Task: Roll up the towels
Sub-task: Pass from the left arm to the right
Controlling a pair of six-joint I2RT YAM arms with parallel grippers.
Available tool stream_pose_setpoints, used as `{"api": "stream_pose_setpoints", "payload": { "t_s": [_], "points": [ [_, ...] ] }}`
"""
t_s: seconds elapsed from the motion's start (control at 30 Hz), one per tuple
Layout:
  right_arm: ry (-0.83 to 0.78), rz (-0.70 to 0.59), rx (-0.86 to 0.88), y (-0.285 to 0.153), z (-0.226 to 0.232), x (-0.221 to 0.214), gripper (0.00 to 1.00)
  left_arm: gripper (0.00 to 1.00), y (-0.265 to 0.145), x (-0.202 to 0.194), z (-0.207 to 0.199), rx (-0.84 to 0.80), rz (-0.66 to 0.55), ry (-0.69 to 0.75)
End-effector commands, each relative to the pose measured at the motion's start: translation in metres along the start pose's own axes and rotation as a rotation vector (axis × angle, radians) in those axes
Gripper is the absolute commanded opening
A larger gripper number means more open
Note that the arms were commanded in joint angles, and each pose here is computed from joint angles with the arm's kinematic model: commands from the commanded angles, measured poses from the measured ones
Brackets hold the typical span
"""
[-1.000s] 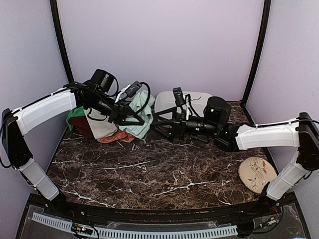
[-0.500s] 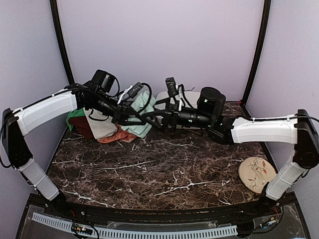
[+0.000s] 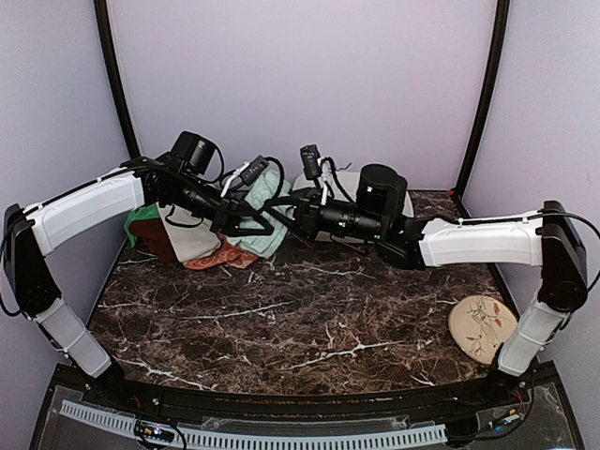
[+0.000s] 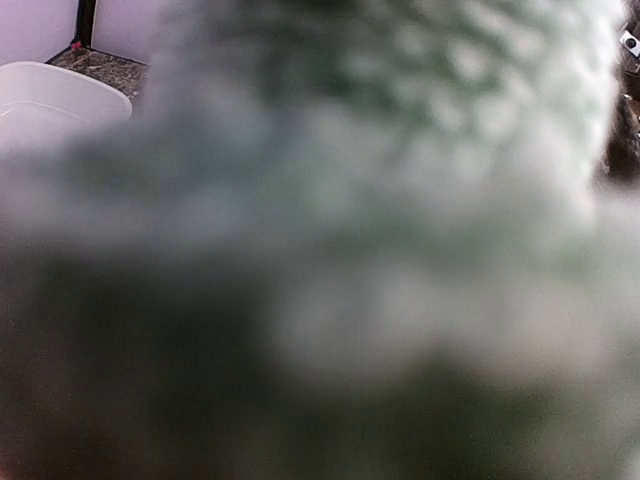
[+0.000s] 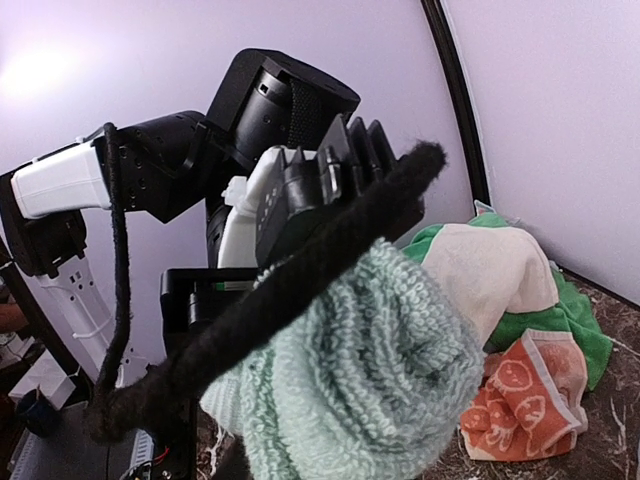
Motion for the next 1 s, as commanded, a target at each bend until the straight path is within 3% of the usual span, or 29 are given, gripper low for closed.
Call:
{"api": "stream_pose_setpoints", "payload": {
  "t_s": [0.0, 0.13, 0.2, 0.23, 0.37, 0.4, 0.67, 0.8, 0.97],
  "points": [
    [0.020, 0.004, 0.102, 0.013, 0.012, 0.005, 0.00, 0.00, 0.003, 0.004, -0.023, -0.083, -0.005, 0.058],
    [0.047, 0.001, 0.159, 0.003, 0.012, 0.004, 0.00, 0.00, -0.002, 0.007, -0.033, -0.115, -0.014, 0.065],
    [0.062, -0.019, 0.181, -0.005, 0.010, 0.007, 0.00, 0.08, -0.005, 0.009, -0.037, -0.120, -0.023, 0.075],
    [0.071, -0.024, 0.184, -0.010, 0.007, 0.004, 0.00, 0.16, -0.007, 0.010, -0.040, -0.126, -0.030, 0.080],
    [0.064, -0.071, 0.218, -0.021, 0.009, 0.009, 0.00, 0.86, -0.016, 0.017, -0.054, -0.160, -0.067, 0.073],
    [0.060, -0.073, 0.238, -0.023, 0.011, 0.011, 0.00, 0.98, -0.018, 0.019, -0.058, -0.170, -0.076, 0.071],
    [0.058, -0.015, 0.342, -0.038, 0.015, 0.012, 0.00, 0.98, -0.041, 0.029, -0.075, -0.113, -0.052, 0.137],
    [0.057, 0.017, 0.348, -0.035, 0.014, 0.010, 0.00, 0.81, -0.040, 0.031, -0.059, 0.015, -0.038, 0.153],
    [0.035, -0.003, 0.294, -0.032, 0.009, 0.012, 0.00, 0.76, -0.036, 0.038, -0.057, -0.039, -0.060, 0.111]
  ]
}}
Point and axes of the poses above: each gripper's point midway between its finger pads, its own y axis out along the fingers, its own z axis along the line the jaws close on, x = y × z, the point moved 7 cm from there along -y, back along the fingers, and after that the axes turned 3 degrees about y, right-handed, at the moved point
